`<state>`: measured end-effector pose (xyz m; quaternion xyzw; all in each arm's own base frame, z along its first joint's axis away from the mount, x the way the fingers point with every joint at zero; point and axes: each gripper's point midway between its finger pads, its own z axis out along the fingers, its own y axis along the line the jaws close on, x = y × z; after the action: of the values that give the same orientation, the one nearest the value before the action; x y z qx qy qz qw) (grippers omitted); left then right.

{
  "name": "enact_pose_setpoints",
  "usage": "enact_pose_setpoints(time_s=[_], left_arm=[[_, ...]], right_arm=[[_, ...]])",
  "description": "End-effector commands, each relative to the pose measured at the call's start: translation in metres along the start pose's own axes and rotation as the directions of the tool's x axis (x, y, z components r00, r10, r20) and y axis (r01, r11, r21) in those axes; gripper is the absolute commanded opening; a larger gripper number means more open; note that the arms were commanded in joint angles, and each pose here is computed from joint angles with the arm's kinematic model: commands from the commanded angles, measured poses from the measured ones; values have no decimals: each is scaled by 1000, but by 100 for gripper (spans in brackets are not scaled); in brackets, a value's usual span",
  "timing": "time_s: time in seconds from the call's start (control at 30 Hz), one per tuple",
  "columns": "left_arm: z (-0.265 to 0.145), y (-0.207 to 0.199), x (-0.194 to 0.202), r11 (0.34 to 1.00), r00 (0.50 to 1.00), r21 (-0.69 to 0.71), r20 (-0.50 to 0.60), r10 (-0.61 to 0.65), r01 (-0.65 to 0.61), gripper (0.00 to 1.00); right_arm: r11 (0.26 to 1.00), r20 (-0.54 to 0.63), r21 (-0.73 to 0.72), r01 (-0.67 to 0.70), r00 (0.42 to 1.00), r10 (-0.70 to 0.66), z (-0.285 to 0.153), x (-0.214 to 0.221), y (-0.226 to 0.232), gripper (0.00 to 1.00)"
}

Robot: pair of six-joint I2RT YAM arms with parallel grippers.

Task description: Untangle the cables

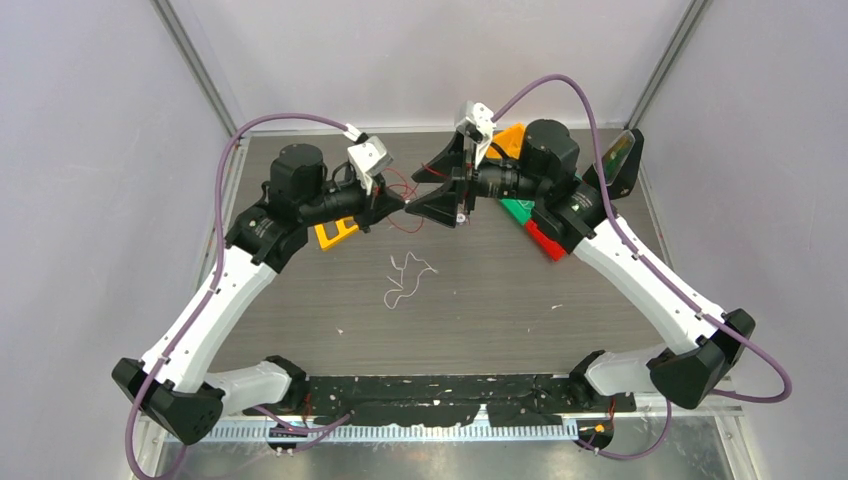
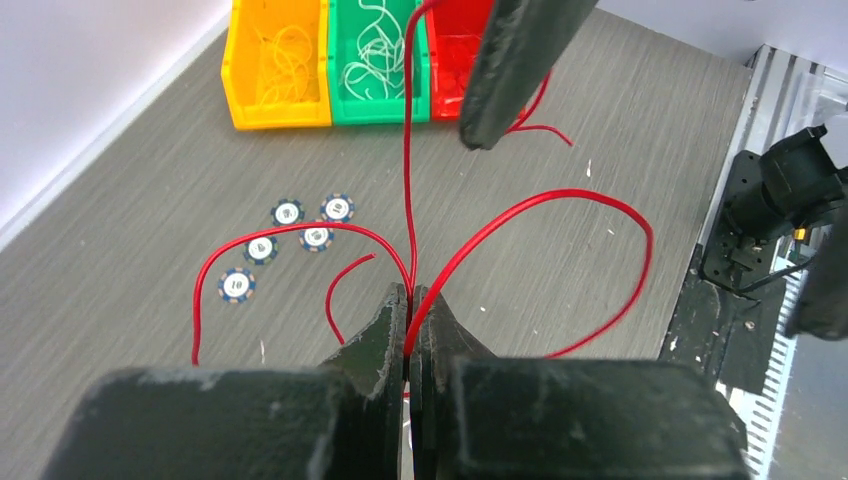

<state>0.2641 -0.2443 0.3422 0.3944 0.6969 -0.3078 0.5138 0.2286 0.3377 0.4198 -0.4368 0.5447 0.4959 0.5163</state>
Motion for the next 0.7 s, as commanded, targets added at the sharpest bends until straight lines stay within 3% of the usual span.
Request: enact_pose_setpoints(time_s=[0.0,0.17,0.33,0.4,0.47,0.67], left_arm=[[-7,-9,-32,994,988,39,121,97,-102,0],[-6,-14,-33,988,983,56,126,134,-142,0],[-5,-18,-35,980,977,77,121,176,-186,0],[-6,-26,-36,970,972,124,134,193,-210,0],[-7,-35,-36,960,972,177,138,192,-215,0],[-17,-65,-39,925,976,328,163,145,-192,64]], right_arm=[[999,-40,45,23,999,-21,0,-4,-10,72],[990,-112,139,39,993,-23,1,7,-33,61],[976,-172,200,88,984,-53,-7,16,-45,17],[965,-207,239,111,976,-61,-17,21,-52,7],[954,-218,278,114,974,-53,-30,23,-60,6],[930,-248,349,118,968,-30,-86,23,-81,6]])
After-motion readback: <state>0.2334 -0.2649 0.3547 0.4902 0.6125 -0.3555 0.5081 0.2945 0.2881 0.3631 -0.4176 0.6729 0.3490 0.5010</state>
